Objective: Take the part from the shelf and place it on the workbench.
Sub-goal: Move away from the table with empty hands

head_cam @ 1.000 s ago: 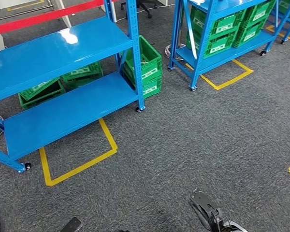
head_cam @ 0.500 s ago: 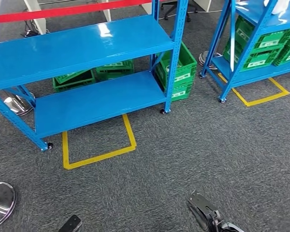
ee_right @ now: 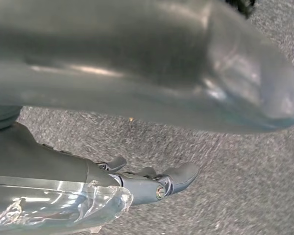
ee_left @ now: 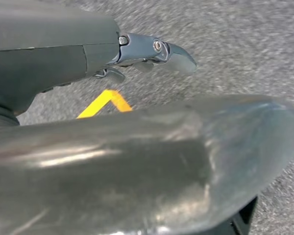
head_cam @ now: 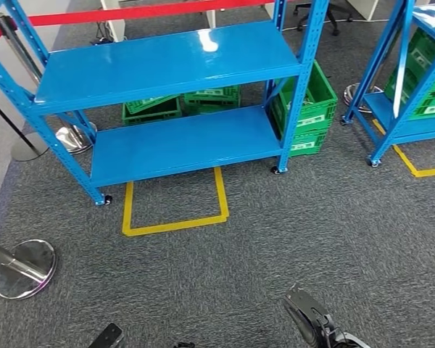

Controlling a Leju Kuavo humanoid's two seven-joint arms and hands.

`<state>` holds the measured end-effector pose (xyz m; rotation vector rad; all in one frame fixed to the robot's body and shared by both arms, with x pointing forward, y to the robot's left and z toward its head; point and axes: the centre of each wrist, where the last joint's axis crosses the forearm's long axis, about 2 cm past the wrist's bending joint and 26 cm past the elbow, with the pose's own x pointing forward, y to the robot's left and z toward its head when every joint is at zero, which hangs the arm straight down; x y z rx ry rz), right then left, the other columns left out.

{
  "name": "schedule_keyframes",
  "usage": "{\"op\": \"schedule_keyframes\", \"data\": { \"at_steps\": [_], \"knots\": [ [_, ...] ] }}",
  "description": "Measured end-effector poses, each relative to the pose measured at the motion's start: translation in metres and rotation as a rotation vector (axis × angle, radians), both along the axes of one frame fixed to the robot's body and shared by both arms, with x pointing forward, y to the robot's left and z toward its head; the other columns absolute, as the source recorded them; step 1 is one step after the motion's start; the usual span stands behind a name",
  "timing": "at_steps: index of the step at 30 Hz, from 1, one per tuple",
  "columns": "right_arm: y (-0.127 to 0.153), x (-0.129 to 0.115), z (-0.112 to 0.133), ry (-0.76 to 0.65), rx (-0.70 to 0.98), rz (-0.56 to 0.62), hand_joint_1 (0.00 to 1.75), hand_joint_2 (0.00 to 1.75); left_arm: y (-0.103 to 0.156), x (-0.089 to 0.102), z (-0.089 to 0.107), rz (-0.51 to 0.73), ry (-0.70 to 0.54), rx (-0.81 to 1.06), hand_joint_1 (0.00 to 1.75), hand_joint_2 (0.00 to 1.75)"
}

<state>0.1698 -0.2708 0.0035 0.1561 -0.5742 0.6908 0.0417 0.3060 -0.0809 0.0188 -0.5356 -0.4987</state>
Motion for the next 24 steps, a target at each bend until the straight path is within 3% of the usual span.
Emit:
{"op": "schedule_keyframes", "data": {
  "at_steps": [9, 24],
  "knots": [
    [-0.004, 0.011, 0.005, -0.020, 0.006, 0.022, 0.00, 0.00, 0.001, 0.001, 0.000, 0.009, -0.006, -0.009, 0.00, 0.00],
    [-0.002, -0.001, 0.001, -0.017, -0.004, -0.011, 0.00, 0.00, 0.002, -0.002, -0.001, 0.012, -0.009, -0.036, 0.00, 0.00]
  ]
}}
